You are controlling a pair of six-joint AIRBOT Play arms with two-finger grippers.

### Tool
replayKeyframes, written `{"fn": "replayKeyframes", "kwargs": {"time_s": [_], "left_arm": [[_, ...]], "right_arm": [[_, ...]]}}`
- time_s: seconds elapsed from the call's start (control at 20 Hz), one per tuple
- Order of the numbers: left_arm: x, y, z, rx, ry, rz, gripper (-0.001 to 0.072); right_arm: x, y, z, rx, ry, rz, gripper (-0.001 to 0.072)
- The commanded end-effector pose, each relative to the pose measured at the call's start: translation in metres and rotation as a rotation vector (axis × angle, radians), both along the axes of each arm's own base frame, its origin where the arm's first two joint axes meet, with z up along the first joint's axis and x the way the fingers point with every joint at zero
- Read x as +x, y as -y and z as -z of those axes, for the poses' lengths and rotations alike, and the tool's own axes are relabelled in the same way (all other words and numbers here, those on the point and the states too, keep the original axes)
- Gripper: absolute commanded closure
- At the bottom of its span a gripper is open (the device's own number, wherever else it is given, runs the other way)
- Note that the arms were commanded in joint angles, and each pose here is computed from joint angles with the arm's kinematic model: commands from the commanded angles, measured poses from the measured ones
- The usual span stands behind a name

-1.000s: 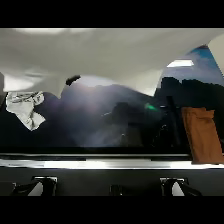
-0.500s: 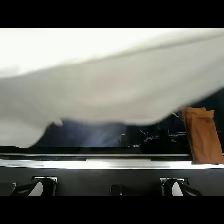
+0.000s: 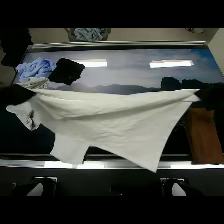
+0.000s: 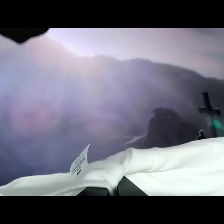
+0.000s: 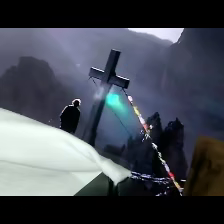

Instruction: Fold the shirts.

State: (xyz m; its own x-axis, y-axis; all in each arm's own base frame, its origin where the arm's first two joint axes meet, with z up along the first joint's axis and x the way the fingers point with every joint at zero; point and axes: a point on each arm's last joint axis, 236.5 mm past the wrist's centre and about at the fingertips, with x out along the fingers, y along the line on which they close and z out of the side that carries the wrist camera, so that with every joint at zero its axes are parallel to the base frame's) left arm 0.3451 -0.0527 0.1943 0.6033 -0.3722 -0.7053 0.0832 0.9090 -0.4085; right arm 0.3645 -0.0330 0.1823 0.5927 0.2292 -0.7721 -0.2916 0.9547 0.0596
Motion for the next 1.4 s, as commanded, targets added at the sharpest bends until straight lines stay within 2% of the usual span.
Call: {"fn": "replayKeyframes", "kwargs": {"time_s": [0.0,0.15,0.3,0.35,0.4,0.45,0.5,0.65,0.7,0.8,0.85,0.95,1.15,1.3,1.35], "left_arm": [[0.051,0.01,0.108,-0.051,-0.149,0.026,0.0678],[0.108,0.024,0.161,-0.132,-0.198,0.086,0.0677],[0.121,0.037,0.209,-0.201,-0.349,0.113,0.0673],[0.114,0.043,0.222,-0.227,-0.423,0.113,0.0583],[0.108,0.046,0.229,-0.247,-0.479,0.113,0.029],[0.104,0.042,0.228,-0.244,-0.502,0.131,0.0129],[0.098,0.026,0.223,-0.196,-0.513,0.152,0.013],[0.053,-0.076,0.223,0.14,-0.662,0.117,0.0138],[0.034,-0.104,0.226,0.185,-0.731,0.041,0.0137],[0.004,-0.102,0.24,0.066,-0.792,-0.005,0.0149],[-0.009,-0.093,0.252,0.011,-0.8,0.013,0.0205],[-0.024,-0.081,0.271,-0.043,-0.806,0.042,0.0204],[-0.02,-0.06,0.287,-0.122,-0.762,0.037,0.0202],[-0.015,-0.051,0.297,-0.116,-0.744,0.032,0.0206],[-0.012,-0.048,0.299,-0.108,-0.734,0.035,0.0242]], "right_arm": [[0.079,-0.008,0.089,0.027,0.033,0.051,0.067],[0.142,-0.035,0.126,0.108,0.113,0.111,0.0668],[0.156,-0.063,0.175,0.237,0.012,0.204,0.0667],[0.153,-0.076,0.189,0.263,-0.035,0.2,0.066],[0.15,-0.083,0.194,0.275,-0.057,0.19,0.0527],[0.146,-0.084,0.192,0.281,-0.074,0.18,0.0189],[0.139,-0.08,0.184,0.268,-0.092,0.143,0.0027],[0.098,-0.031,0.167,0.148,-0.19,0.051,0.0018],[0.078,-0.012,0.172,0.135,-0.261,0.057,0.0032],[0.024,0.013,0.19,0.142,-0.462,0.058,0.0051],[0.006,0.018,0.198,0.151,-0.525,0.052,0.0052],[-0.024,0.013,0.211,0.168,-0.621,-0.007,0.0049],[-0.05,0.0,0.223,0.205,-0.713,-0.046,0.0049],[-0.055,-0.002,0.234,0.211,-0.726,-0.035,0.0048],[-0.06,-0.004,0.239,0.216,-0.738,-0.033,0.0048]]}}
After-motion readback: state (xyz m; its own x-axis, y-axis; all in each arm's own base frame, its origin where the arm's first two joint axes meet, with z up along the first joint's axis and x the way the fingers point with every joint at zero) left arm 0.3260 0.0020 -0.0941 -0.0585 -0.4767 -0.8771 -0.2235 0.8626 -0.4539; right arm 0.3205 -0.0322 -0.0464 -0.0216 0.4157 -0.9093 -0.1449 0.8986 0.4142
